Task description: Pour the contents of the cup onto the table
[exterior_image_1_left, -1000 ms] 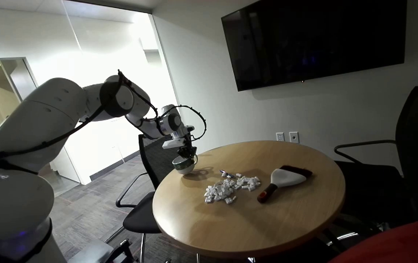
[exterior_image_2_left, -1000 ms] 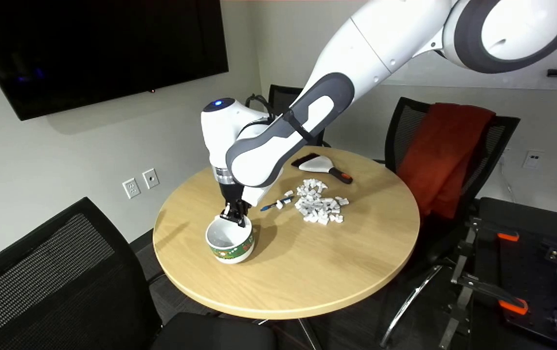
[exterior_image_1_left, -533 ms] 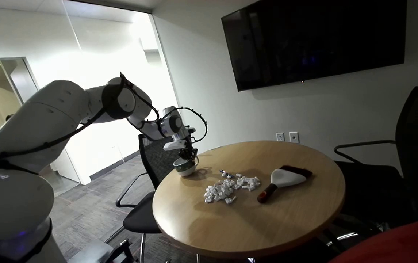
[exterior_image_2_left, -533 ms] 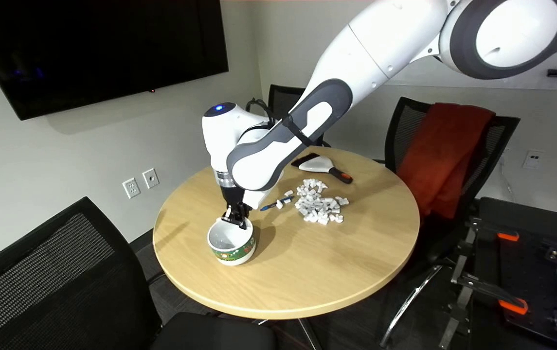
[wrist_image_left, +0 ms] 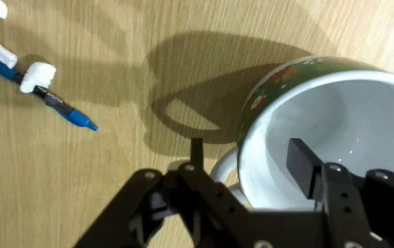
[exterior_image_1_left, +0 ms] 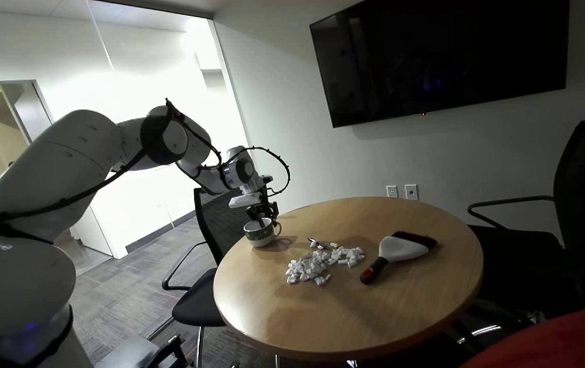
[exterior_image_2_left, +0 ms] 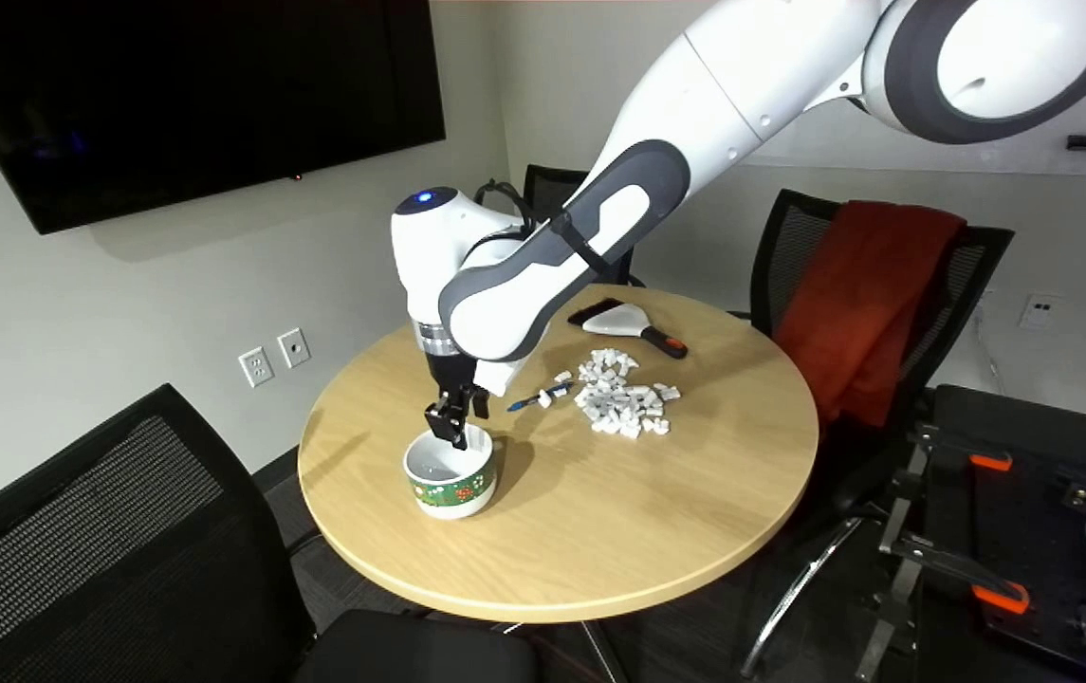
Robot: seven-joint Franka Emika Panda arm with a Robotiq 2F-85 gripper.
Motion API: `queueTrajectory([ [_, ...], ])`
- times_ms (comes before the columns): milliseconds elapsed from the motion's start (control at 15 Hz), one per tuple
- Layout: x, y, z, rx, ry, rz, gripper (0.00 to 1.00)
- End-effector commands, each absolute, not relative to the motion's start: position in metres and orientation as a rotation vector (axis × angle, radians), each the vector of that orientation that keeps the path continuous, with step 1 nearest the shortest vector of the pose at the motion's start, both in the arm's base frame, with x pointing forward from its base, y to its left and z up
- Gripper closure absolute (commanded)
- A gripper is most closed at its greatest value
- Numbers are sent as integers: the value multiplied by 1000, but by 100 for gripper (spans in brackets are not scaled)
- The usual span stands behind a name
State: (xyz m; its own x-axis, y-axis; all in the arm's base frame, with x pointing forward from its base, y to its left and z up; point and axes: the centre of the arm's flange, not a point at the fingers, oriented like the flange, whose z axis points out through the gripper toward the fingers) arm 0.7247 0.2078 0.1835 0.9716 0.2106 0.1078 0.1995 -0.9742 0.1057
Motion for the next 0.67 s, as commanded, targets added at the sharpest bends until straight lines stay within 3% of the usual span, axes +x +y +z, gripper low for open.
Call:
queueTrajectory([
  [0,693,198,232,3016,438,139,5],
  [67,686,198,245,3016,478,145,0],
  [600,633,185,337,2995,553,119,0],
])
